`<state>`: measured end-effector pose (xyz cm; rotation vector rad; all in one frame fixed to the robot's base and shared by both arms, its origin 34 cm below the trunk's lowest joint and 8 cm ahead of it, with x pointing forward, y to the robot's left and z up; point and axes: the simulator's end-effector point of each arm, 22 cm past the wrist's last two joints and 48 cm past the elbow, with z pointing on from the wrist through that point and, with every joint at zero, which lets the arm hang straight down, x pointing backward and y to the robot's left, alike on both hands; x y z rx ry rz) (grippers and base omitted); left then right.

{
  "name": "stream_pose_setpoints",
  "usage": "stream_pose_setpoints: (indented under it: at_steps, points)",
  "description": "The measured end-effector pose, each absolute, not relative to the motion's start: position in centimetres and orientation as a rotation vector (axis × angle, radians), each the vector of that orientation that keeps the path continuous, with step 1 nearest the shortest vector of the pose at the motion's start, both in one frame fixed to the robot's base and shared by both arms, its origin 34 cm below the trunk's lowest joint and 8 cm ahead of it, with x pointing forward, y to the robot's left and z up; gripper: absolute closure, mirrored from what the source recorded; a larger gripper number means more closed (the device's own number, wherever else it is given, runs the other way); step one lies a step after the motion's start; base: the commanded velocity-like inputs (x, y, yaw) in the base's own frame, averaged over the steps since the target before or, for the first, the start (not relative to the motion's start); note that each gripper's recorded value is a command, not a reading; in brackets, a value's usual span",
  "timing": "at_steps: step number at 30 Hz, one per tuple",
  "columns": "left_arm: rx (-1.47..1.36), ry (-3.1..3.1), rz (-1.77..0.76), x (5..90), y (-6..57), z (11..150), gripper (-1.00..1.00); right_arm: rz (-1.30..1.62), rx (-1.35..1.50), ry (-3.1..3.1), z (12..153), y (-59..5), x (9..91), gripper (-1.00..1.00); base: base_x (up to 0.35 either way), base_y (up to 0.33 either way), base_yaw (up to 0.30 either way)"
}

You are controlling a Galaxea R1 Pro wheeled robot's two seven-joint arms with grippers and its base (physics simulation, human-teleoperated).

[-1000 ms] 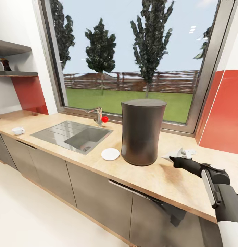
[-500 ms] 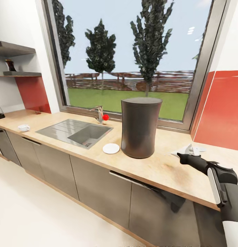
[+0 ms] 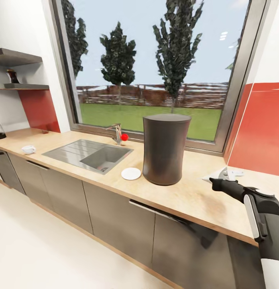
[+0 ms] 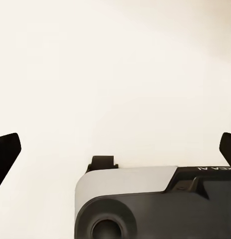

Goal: Set up a coffee station on the kitchen countertop: keep the coffee maker on the countertop, move the bottle of coffee from the kitchen shelf to the counter next to the coffee maker, place a paper coffee filter on top of the coffee maker, put the saucer next to the coffee maker with the coffee cup on the saucer, and place the electric kettle next to the coffee maker.

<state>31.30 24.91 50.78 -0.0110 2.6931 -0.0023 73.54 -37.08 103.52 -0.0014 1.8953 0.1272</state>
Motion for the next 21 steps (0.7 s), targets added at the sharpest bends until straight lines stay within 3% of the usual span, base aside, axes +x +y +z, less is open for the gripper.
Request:
stream_pose_setpoints:
  at_steps: [10,21]
  points:
    - [-0.011,2.693,-0.002,31.31,24.94,50.79,-1.0,0.13,0.0,1.895,103.5,-36.97,73.55,1.0,0.0,0.028,-0.184]
    - [-0.01,2.693,-0.002,31.3,24.93,50.79,-1.0,0.129,0.003,1.895,103.49,-37.07,73.54,1.0,0.0,0.166,-0.037]
